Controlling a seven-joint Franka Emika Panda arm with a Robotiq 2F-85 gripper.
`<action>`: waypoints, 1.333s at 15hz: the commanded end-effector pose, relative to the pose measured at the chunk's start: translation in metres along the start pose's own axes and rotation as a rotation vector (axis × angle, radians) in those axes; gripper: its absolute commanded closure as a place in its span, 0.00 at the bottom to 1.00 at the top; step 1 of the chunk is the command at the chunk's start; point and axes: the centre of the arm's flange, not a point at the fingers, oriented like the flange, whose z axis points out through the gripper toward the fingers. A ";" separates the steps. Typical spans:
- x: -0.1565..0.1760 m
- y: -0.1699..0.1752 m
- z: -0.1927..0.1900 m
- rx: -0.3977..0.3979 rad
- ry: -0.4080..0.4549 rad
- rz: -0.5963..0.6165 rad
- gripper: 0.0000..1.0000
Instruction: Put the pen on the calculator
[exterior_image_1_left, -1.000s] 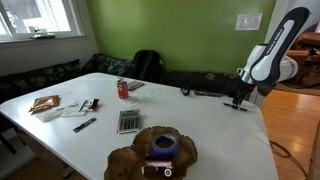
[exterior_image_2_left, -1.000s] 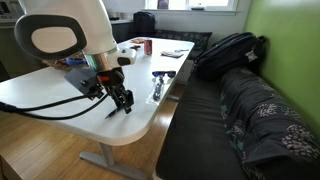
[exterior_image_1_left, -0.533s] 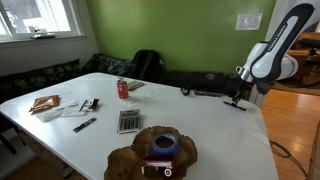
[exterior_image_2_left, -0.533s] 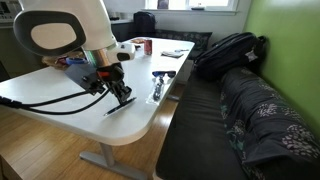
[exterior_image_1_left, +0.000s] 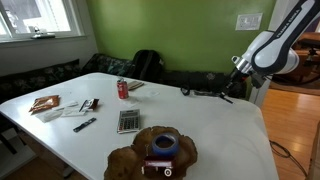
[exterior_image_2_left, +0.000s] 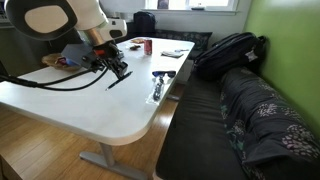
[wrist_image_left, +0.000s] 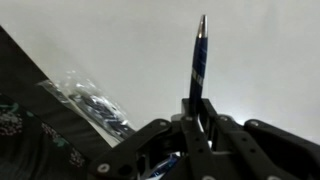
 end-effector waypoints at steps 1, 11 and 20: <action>0.004 -0.007 -0.003 0.010 0.011 -0.008 0.88; 0.081 -0.092 -0.018 0.044 0.095 -0.257 0.97; 0.169 -0.234 -0.059 0.196 0.321 -0.487 0.88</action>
